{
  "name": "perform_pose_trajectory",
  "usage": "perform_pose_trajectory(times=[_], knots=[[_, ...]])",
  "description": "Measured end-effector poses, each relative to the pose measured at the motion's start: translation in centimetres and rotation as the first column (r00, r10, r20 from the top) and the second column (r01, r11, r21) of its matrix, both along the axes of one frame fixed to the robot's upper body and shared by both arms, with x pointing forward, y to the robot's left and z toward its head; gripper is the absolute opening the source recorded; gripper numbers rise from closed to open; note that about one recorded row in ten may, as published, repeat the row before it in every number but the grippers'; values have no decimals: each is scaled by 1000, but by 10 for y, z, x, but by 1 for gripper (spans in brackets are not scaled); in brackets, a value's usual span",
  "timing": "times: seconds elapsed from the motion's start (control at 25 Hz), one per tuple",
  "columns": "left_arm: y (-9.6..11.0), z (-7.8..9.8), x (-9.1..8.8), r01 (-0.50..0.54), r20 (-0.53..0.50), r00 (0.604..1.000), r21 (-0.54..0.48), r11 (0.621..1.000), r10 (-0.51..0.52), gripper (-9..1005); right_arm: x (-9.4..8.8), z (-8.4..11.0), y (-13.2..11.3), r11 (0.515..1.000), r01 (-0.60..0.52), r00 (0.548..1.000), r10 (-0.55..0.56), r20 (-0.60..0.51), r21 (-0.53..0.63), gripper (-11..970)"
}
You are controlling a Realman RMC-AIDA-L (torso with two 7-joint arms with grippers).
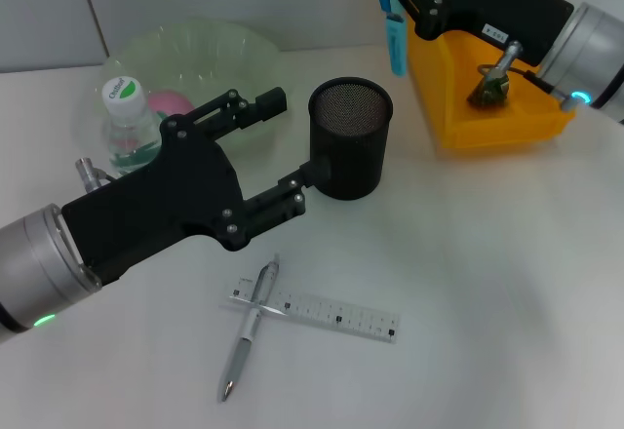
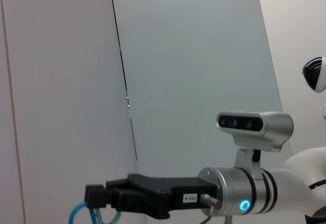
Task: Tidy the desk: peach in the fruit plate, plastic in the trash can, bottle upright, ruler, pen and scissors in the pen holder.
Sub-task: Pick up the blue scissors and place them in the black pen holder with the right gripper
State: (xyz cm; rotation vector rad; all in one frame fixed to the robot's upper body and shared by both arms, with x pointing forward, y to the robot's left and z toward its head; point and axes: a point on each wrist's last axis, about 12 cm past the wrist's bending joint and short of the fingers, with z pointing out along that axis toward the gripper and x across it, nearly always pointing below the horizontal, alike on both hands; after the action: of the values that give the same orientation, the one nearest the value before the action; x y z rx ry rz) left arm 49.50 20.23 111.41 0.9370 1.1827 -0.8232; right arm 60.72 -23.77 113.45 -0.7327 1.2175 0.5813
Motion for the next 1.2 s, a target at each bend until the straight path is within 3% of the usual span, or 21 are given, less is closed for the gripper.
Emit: perform_pose_trajectory(times=[0.28, 0.92, 1.2], knots=[[-4, -3, 6, 20, -16, 1000, 7, 1000, -20, 670, 1, -9, 16, 1000, -5, 1000, 5, -6, 9, 119], [-14, -6, 13, 78, -9, 997, 32, 996, -78, 667, -2, -27, 19, 999, 37, 997, -38, -60, -14, 126], [2, -19, 7, 69, -18, 997, 40, 997, -69, 666, -2, -27, 18, 999, 45, 997, -45, -58, -4, 130]])
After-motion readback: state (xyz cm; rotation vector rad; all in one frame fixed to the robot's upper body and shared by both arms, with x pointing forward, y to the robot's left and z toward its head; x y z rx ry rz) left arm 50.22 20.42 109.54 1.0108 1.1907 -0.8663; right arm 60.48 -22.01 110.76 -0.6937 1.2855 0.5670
